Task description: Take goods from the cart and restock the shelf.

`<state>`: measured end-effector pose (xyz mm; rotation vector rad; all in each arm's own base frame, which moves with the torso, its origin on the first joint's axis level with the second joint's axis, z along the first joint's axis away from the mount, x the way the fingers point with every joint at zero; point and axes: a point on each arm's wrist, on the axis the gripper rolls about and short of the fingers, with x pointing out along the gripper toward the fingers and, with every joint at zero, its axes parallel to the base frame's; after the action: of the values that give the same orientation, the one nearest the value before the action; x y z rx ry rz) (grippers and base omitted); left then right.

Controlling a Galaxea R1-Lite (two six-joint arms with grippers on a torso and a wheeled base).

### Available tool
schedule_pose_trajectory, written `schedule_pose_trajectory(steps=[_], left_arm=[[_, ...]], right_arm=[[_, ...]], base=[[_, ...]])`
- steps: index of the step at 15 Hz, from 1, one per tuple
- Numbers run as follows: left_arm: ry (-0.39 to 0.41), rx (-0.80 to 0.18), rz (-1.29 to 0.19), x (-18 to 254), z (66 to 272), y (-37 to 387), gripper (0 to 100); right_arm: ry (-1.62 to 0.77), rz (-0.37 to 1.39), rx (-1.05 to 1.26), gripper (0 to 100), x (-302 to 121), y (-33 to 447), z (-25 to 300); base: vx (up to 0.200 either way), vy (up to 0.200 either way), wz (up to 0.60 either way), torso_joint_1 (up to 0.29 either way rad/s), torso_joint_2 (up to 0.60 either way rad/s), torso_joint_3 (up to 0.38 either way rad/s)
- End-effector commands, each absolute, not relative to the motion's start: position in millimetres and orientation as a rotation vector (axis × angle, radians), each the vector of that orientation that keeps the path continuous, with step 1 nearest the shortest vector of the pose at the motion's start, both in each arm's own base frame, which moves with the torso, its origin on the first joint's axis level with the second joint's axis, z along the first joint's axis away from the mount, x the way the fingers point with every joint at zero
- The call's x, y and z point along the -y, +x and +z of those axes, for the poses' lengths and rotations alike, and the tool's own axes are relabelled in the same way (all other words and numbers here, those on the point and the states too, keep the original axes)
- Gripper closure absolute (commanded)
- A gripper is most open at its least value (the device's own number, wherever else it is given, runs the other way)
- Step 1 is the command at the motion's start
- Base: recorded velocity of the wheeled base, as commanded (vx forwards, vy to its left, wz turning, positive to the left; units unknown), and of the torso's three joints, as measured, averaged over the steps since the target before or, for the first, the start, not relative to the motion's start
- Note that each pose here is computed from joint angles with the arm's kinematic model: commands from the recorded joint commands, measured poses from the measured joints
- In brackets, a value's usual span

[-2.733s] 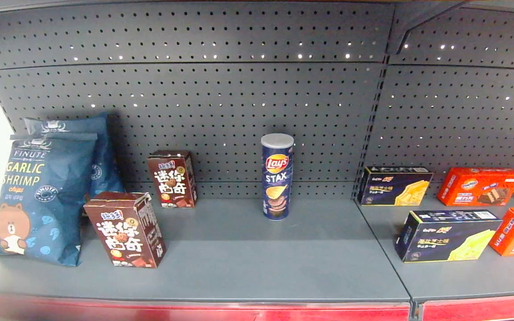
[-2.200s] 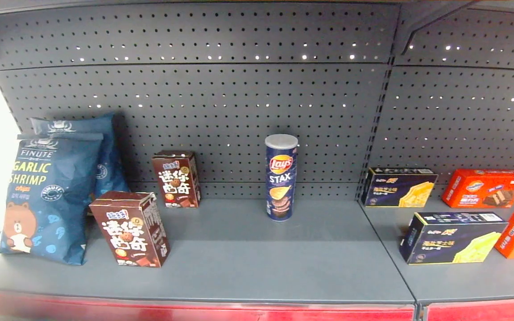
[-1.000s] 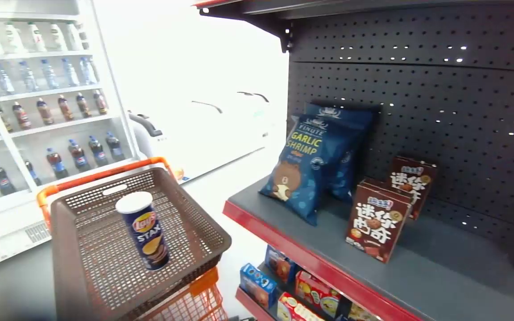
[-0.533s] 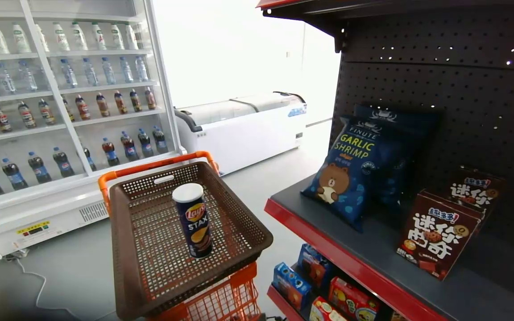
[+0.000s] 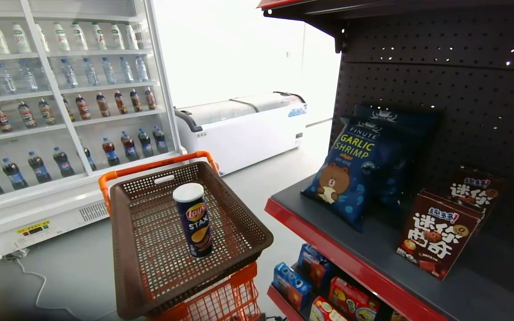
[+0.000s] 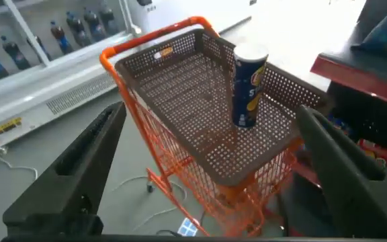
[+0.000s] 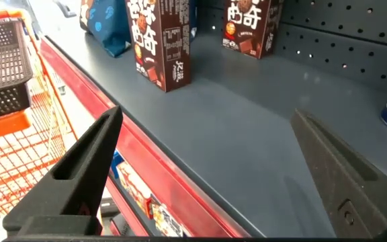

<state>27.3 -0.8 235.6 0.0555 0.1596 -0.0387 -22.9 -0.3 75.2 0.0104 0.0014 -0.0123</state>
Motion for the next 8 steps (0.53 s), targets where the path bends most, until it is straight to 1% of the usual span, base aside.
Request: schedule_pose_trajectory(steps=[1,3,4,5,6,8], left_arm=[[0.055,-0.396,-0.051,1.7,230.8,112.4,0],[0.039,-0.436,-0.076,0.4,219.9,141.2,0],[0.019,-0.477,-0.124,-3.3,205.8,156.9,0],[0.019,-0.477,-0.124,-3.3,205.8,156.9,0],[0.039,-0.518,-0.153,-3.6,182.1,186.6,0],[0.035,-0.529,-0.177,-3.3,159.2,213.8,0]], right_arm=[[0.011,-0.012,-0.003,0,0.3,-22.8,75.2],[0.011,-0.012,-0.003,0,0.3,-22.8,75.2],[0.011,-0.012,-0.003,0,0.3,-22.8,75.2],[0.011,-0.012,-0.003,0,0.3,-22.8,75.2],[0.011,-0.012,-0.003,0,0.3,-22.8,75.2],[0.011,-0.012,-0.003,0,0.3,-22.8,75.2]], base=[[0.000,0.000,0.00,0.000,0.00,0.000],[0.000,0.000,0.00,0.000,0.00,0.000],[0.000,0.000,0.00,0.000,0.00,0.000],[0.000,0.000,0.00,0.000,0.00,0.000],[0.000,0.000,0.00,0.000,0.00,0.000],[0.000,0.000,0.00,0.000,0.00,0.000]])
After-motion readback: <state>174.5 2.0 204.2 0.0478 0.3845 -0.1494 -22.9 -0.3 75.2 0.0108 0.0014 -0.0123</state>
